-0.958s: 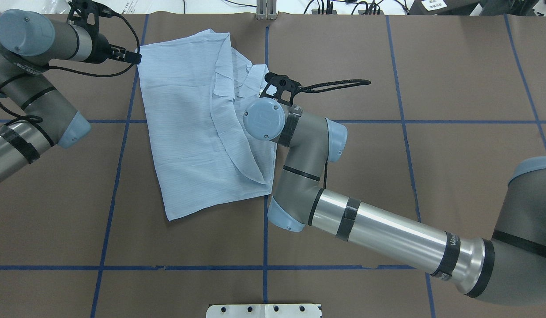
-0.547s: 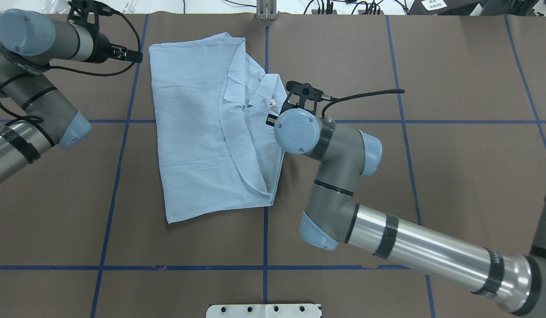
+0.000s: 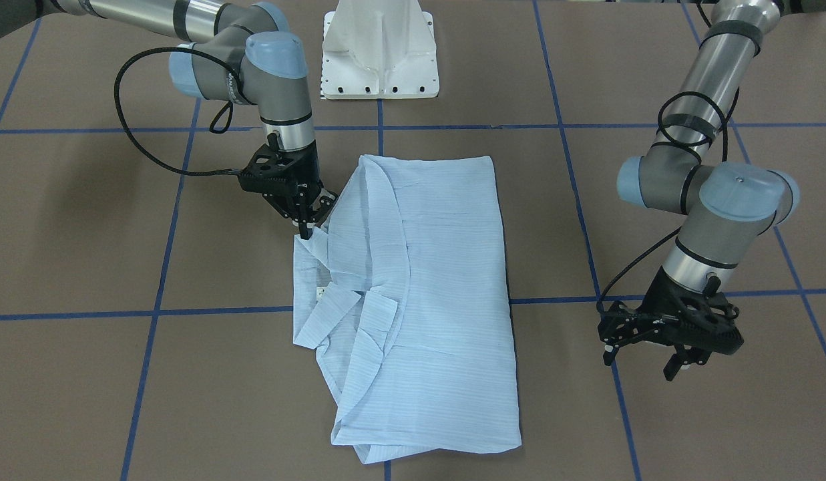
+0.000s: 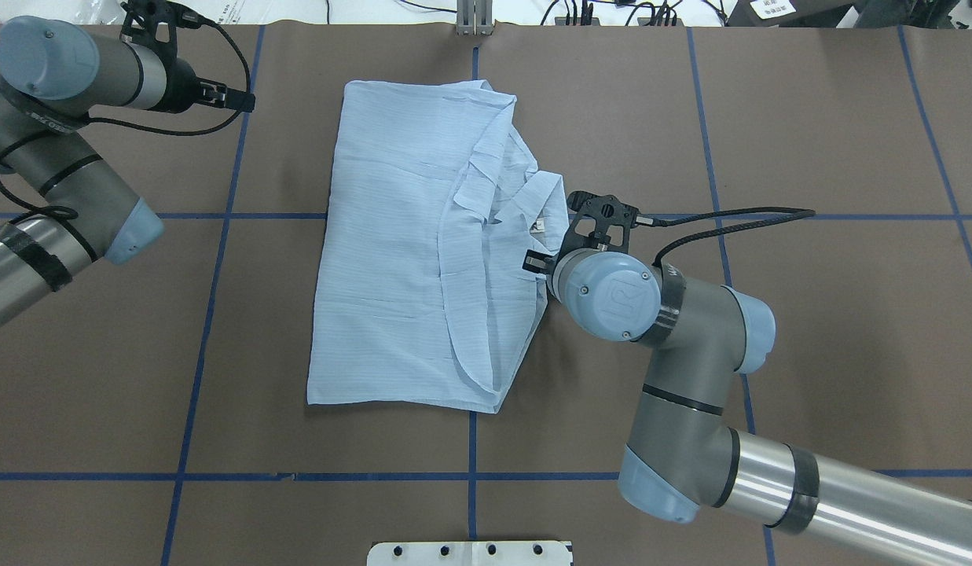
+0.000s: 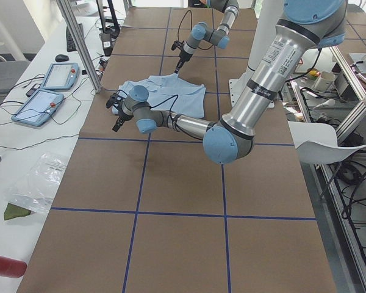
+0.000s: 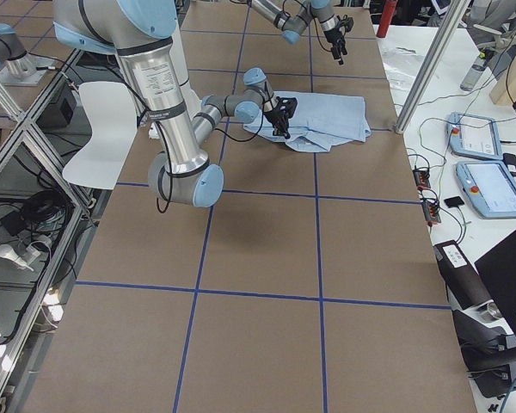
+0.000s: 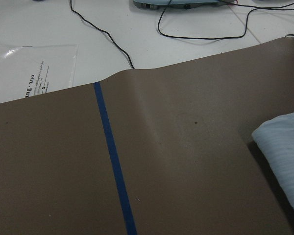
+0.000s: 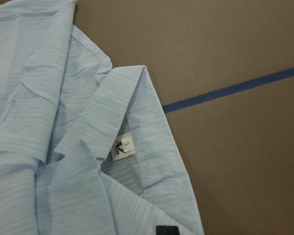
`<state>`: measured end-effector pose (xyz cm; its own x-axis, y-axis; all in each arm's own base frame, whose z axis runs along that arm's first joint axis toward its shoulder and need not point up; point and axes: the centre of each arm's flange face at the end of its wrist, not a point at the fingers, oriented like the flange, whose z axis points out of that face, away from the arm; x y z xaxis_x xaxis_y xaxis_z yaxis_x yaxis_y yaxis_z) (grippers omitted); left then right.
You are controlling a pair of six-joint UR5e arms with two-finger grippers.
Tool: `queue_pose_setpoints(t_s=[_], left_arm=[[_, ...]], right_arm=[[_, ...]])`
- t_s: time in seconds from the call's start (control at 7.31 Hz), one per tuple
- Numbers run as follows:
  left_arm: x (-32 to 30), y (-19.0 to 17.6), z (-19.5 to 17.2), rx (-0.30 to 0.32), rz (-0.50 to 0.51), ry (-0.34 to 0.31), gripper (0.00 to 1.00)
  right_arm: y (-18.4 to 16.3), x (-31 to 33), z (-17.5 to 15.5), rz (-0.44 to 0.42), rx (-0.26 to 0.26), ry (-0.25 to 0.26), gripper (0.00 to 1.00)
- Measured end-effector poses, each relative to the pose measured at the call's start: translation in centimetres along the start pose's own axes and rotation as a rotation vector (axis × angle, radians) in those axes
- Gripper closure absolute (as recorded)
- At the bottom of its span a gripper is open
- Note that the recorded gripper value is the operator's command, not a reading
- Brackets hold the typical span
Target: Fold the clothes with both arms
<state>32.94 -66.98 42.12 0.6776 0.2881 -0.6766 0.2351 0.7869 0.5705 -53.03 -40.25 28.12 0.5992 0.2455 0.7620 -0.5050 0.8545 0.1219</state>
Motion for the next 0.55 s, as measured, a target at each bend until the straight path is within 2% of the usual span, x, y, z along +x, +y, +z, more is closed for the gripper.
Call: queue_pose_setpoints(t_s=[0.27, 0.55], left_arm=[[0.1, 0.0, -0.1, 0.0, 0.001, 0.002, 0.0], [0.0, 0.1, 0.0, -0.004, 0.007, 0.003, 0.0]], right_arm=[[-0.2, -1.7, -1.0, -0.088, -0.007, 0.016, 0.0], [-1.8, -7.6, -2.4, -0.121, -0.007, 0.067, 0.0]])
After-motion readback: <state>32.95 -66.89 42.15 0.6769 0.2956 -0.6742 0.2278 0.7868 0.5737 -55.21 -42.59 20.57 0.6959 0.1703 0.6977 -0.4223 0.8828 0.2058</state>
